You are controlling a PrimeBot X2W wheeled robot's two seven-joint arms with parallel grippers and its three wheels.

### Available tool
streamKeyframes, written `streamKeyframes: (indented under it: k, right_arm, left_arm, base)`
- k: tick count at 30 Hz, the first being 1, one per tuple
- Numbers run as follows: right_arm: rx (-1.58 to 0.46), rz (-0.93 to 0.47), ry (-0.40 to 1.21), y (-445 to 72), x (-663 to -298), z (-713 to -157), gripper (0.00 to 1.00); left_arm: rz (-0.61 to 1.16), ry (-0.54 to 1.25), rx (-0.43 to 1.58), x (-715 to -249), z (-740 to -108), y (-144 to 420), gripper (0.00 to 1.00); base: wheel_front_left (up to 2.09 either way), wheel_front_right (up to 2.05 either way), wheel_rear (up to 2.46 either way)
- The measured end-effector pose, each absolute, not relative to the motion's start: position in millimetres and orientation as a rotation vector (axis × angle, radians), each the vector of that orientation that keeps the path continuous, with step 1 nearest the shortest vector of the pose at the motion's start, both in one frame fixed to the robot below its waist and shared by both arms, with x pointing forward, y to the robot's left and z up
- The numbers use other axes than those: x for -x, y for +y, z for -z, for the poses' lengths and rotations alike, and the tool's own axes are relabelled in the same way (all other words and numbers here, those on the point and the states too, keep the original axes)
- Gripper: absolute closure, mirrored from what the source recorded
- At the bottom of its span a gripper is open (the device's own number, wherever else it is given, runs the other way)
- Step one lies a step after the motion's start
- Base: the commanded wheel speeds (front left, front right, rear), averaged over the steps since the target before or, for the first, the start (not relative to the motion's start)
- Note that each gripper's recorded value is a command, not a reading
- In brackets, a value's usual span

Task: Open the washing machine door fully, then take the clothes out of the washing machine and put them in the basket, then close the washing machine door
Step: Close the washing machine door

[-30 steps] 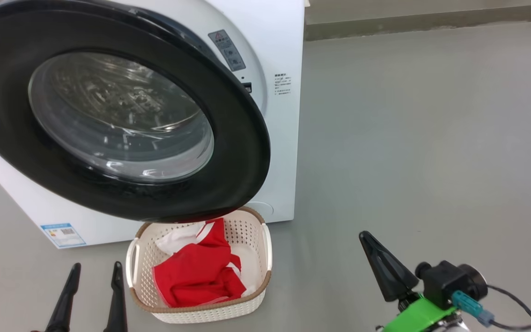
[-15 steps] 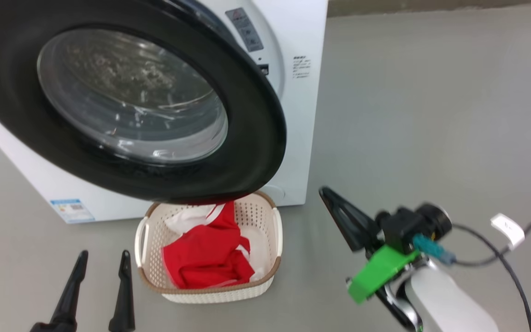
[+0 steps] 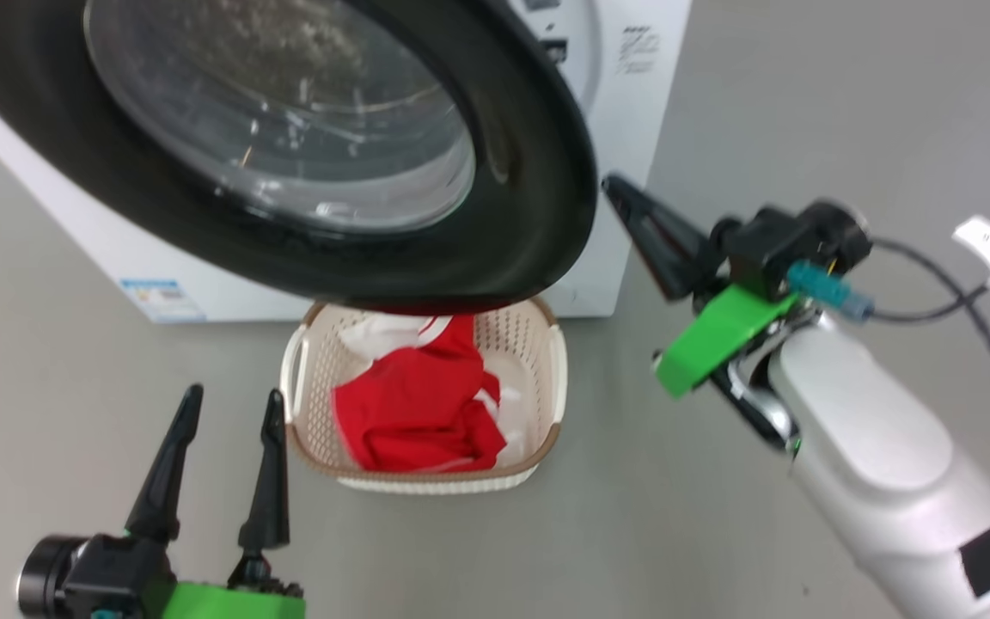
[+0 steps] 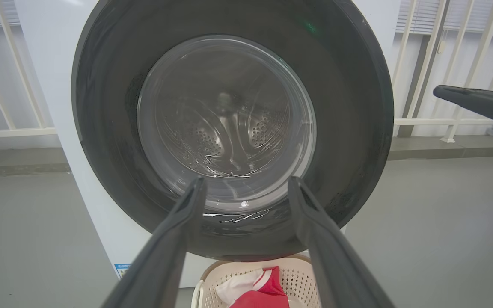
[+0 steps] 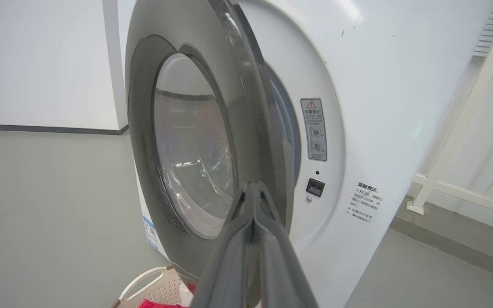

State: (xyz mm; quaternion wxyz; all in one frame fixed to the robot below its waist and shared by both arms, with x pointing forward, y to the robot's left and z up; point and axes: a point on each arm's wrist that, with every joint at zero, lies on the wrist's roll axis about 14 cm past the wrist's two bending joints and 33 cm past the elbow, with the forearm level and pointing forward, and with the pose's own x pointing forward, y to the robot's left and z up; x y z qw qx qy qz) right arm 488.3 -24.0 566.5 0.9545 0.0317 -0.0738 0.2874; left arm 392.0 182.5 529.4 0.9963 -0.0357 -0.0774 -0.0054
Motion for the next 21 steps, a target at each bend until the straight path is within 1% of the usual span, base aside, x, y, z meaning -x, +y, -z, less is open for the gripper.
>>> streamKeyframes:
  k: [9, 21]
  right_arm:
    - [-0.052, -0.635, -0.16, -1, -535, -567, 1.0]
    - [-0.063, -0.654, -0.158, 9, -573, -558, 1.0]
  left_arm:
    - [-0.016, -0.105, 0.068, -407, -510, 191, 0.0]
    - [-0.023, -0.063, 0.055, -420, -492, 198, 0.0]
  base:
    - [0.0, 0.0, 0.0]
    - [0.0, 0.0, 0.0]
